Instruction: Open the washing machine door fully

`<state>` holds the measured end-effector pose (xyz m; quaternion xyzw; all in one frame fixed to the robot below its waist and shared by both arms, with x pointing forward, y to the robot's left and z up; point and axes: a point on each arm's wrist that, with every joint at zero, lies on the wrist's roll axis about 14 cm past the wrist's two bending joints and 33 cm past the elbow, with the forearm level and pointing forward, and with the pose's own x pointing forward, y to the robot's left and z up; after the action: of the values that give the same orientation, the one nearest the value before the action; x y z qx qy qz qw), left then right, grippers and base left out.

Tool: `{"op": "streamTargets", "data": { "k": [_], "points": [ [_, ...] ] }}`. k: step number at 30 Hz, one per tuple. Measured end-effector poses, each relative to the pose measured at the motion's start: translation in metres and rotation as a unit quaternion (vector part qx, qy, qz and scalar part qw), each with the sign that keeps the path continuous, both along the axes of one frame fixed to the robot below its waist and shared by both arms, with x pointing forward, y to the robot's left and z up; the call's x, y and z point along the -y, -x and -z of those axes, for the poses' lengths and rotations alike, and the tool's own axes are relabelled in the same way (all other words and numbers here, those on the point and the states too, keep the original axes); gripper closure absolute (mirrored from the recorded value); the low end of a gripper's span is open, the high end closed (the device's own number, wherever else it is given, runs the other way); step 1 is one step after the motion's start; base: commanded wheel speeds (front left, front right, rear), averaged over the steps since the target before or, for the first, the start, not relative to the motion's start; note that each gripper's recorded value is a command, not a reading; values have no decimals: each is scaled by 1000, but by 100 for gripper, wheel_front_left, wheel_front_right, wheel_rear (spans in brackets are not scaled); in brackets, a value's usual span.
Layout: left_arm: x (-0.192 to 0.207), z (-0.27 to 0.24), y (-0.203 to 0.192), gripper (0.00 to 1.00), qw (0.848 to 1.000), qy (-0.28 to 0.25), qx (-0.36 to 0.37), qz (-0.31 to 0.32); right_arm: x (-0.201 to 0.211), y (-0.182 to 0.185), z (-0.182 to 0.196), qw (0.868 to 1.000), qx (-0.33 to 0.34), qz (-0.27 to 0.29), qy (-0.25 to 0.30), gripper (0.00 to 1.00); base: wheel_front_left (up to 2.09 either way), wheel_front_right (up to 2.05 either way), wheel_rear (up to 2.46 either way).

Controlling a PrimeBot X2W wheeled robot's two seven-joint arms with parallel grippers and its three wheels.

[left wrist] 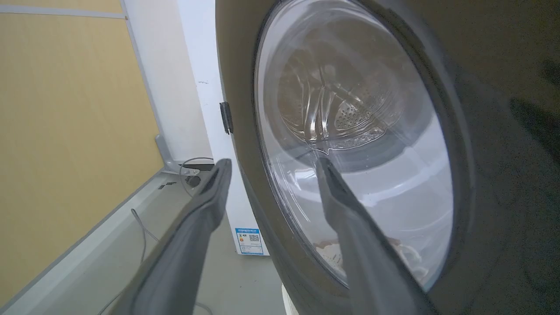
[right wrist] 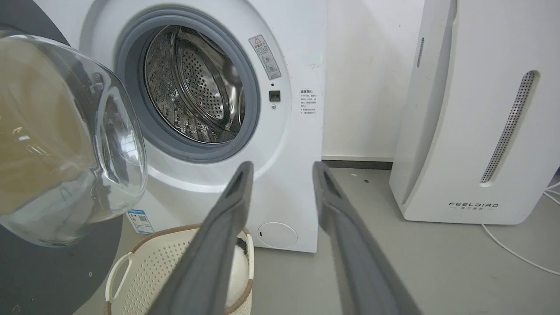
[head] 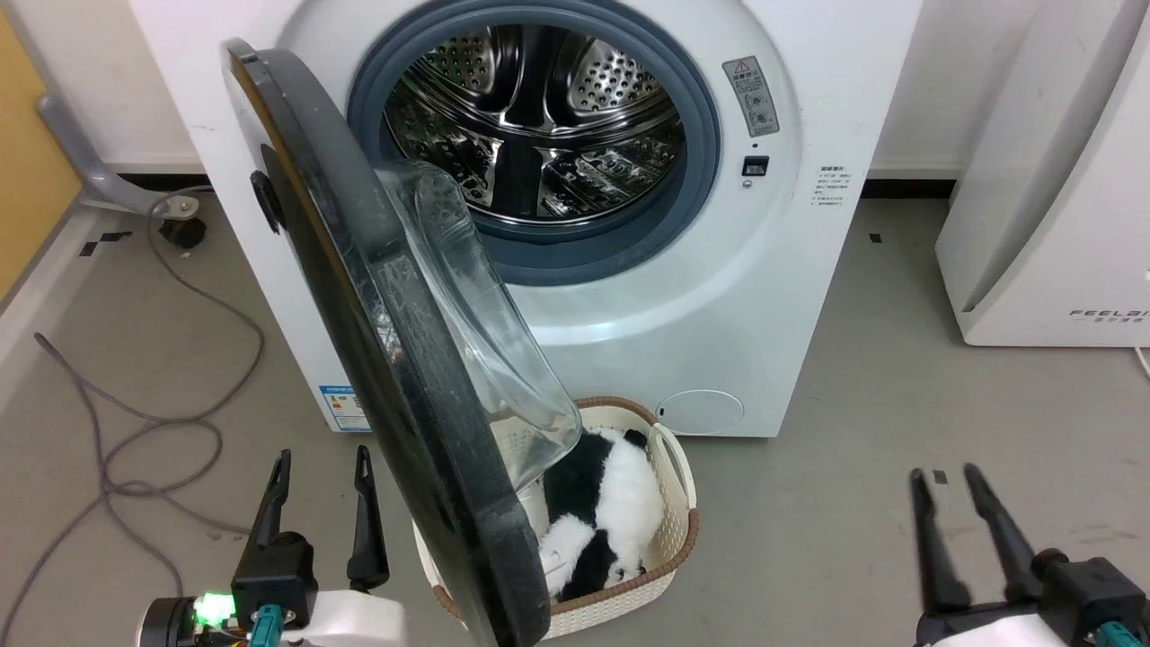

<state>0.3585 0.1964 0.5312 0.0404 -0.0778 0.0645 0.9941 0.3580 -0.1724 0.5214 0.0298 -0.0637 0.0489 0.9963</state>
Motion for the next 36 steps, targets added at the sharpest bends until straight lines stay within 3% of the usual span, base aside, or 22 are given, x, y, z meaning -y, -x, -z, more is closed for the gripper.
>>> {"op": "streamTargets", "data": {
  "k": [7,8,9,10,16,22,29,36],
  "points": [
    [-6,-2,2,0,1000,3,4,-11,1,3,3,1000,-5,3,9,0,0,0,0],
    [-6,-2,2,24,1000,3,4,-11,1,2,3,1000,-5,3,10,0,0,0,0],
    [-7,-3,2,78,1000,3,4,-12,1,2,3,1000,-4,3,10,0,0,0,0],
    [-7,-2,2,100,1000,4,3,-11,0,2,2,1000,-3,2,10,0,0,0,0],
    [-20,-16,5,100,999,4,25,-27,-1,3,1,1000,-1,0,9,0,0,0,0],
    [-28,-76,7,100,993,-3,117,-31,-5,2,-1,1000,3,-6,4,0,0,0,0],
    [4,-160,26,100,968,-29,250,23,-8,2,-10,1000,17,-10,2,0,0,0,0],
    [58,-208,52,100,935,-34,332,119,-9,4,-10,1000,16,-11,1,0,0,0,0]
  ]
}}
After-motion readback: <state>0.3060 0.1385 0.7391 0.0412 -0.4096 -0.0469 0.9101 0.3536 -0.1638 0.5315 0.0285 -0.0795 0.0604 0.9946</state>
